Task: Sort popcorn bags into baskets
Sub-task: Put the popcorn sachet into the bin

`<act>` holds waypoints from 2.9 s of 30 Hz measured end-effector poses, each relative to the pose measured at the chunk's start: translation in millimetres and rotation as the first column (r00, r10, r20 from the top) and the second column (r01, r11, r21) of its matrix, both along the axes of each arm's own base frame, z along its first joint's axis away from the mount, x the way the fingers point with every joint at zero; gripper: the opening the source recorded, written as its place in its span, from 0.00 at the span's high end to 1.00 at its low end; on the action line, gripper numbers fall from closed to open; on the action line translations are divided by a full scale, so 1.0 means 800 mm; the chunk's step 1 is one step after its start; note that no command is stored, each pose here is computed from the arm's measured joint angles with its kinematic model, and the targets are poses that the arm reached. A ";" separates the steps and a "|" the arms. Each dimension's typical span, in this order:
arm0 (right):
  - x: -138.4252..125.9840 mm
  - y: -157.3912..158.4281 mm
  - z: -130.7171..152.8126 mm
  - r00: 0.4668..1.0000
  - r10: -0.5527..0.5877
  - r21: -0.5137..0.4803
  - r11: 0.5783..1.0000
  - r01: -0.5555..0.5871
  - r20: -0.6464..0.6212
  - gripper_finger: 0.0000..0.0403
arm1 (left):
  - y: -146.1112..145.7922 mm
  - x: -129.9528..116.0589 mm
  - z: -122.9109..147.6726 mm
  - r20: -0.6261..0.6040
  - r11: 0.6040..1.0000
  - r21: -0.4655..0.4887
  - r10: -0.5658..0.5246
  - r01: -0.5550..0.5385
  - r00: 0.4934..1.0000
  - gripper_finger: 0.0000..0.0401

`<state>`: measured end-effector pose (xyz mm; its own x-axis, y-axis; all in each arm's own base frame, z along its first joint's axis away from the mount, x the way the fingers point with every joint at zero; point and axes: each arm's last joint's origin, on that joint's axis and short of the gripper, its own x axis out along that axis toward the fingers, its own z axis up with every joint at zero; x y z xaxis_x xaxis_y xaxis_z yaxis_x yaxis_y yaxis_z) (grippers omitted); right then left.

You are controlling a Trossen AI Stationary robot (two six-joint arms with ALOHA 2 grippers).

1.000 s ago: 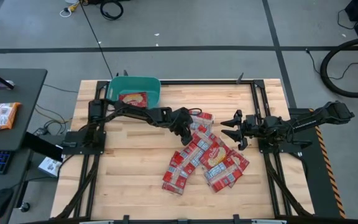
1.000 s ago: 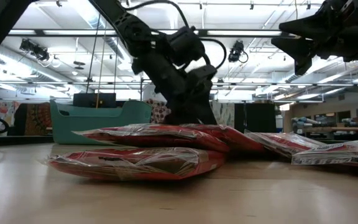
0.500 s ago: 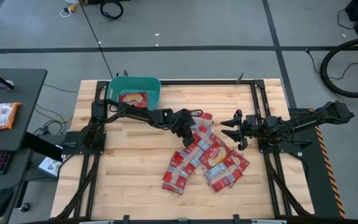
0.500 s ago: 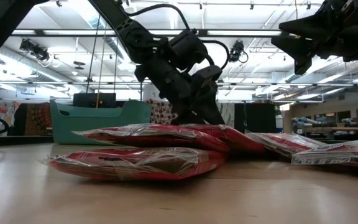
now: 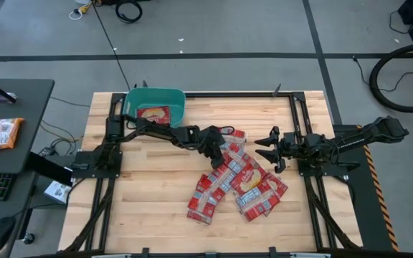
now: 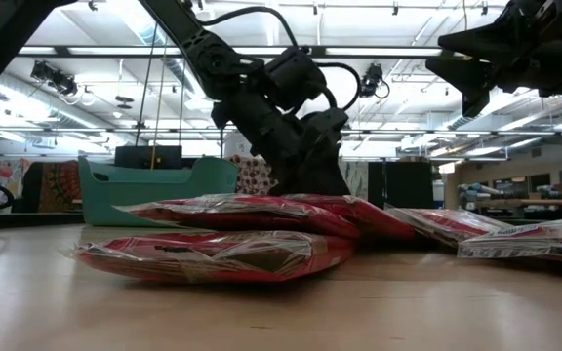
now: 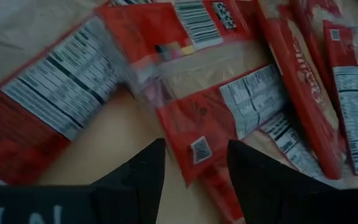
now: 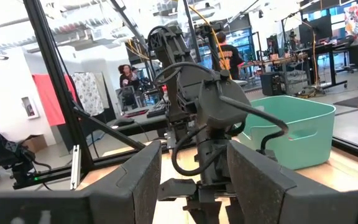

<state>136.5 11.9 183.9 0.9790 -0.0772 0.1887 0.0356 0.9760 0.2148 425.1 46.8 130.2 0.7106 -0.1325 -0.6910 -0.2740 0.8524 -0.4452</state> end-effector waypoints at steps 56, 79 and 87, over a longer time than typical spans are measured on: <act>0.000 0.001 -0.001 1.000 0.017 -0.004 1.000 -0.017 -0.009 0.53 | 0.029 -0.200 0.259 0.002 0.845 0.462 0.304 -0.271 0.953 0.99; 0.001 0.001 -0.002 1.000 0.017 -0.002 1.000 -0.017 -0.015 0.53 | 0.064 -0.321 0.282 -0.199 0.708 0.580 0.604 -0.404 0.772 0.99; 0.001 0.001 -0.001 1.000 0.014 -0.001 1.000 -0.014 -0.009 0.53 | 0.075 -0.346 0.271 -0.364 0.688 0.627 0.674 -0.367 0.643 0.99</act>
<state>137.2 12.3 182.7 0.9816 -0.0637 0.1800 0.0242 0.9765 0.2140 148.0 106.9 346.7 0.0403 0.5742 -0.8177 -0.7883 0.5211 0.3270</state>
